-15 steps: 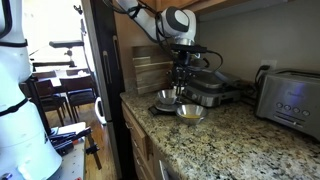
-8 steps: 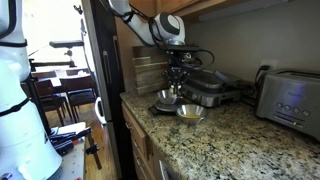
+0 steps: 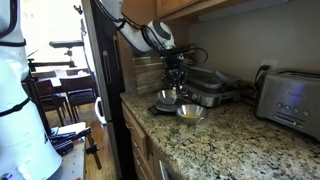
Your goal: Use the spoon to put some sugar into the other bowl
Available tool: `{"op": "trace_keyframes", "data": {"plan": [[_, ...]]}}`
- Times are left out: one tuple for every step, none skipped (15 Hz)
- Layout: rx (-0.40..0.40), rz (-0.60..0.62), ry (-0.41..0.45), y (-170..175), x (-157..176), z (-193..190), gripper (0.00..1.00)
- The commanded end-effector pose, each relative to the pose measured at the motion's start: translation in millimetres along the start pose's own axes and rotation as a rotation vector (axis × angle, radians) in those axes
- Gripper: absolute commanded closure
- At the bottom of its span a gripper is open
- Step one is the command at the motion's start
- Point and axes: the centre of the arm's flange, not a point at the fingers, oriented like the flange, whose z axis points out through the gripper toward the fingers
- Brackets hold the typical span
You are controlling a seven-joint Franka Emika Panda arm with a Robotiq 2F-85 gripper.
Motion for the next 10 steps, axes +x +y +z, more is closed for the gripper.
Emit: {"op": "trace_keyframes", "data": {"plan": [[-0.122, 0.051, 0.012, -31.3, -14.4, -6.8, 0.96], [-0.156, 0.061, 0.022, -36.7, -15.2, -7.4, 0.96], [-0.195, 0.071, 0.031, -42.0, -15.7, -7.7, 0.96], [-0.232, 0.083, 0.039, -45.9, -15.6, -7.8, 0.96], [-0.259, 0.088, 0.044, -49.8, -15.2, -6.9, 0.96], [-0.283, 0.095, 0.049, -53.0, -15.2, -6.5, 0.96], [-0.302, 0.099, 0.051, -57.2, -14.7, -4.8, 0.96], [-0.327, 0.104, 0.053, -61.0, -14.7, -4.0, 0.96], [-0.352, 0.112, 0.052, -64.9, -14.0, -2.3, 0.96], [-0.378, 0.118, 0.054, -68.4, -13.8, -1.2, 0.97]]}}
